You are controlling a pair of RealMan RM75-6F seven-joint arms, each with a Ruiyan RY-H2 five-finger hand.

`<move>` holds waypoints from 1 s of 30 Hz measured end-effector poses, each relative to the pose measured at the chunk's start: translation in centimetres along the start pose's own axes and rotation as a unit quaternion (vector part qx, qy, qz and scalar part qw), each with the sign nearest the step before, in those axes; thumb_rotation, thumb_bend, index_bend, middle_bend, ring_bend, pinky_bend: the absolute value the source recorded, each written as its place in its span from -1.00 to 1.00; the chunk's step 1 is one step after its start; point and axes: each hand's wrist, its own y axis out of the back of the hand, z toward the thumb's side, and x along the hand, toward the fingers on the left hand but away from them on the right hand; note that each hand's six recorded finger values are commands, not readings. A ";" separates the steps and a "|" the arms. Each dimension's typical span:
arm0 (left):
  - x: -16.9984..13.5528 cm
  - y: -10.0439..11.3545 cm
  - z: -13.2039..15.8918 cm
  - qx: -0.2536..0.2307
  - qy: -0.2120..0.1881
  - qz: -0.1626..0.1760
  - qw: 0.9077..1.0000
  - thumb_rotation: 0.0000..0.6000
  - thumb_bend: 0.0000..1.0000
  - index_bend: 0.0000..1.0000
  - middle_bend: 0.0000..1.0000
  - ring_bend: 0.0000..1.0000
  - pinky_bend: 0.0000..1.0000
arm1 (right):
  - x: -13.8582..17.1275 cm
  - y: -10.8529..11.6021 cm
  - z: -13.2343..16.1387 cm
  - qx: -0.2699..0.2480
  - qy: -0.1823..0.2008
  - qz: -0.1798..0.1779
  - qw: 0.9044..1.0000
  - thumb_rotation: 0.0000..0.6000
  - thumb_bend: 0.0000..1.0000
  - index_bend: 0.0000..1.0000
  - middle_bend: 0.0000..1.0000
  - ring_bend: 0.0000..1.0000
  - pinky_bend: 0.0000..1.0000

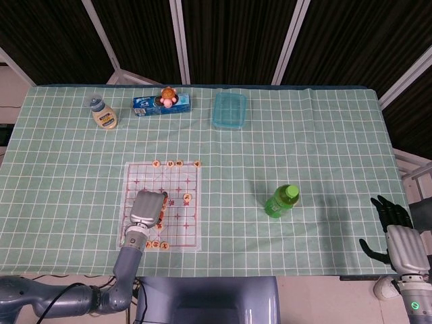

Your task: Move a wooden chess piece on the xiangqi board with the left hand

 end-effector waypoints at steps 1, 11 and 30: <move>0.0 0.0 0.0 0.000 0.000 0.000 1.000 1.00 -0.30 -0.01 1.00 0.99 0.99 | 0.0 0.0 0.0 0.000 0.000 0.000 1.000 1.00 -0.28 -1.00 -1.00 -1.00 -1.00; 0.2 0.0 0.5 -0.002 -0.004 0.002 1.000 1.00 -0.30 -0.01 1.00 0.99 0.99 | 0.0 0.0 0.0 -0.001 0.000 0.000 1.000 1.00 -0.28 -1.00 -1.00 -1.00 -1.00; 0.4 0.3 1.4 -0.002 -0.011 0.005 1.000 1.00 -0.30 -0.01 1.00 0.99 0.99 | 0.0 0.0 0.0 -0.003 -0.001 0.000 1.000 1.00 -0.28 -1.00 -1.00 -1.00 -1.00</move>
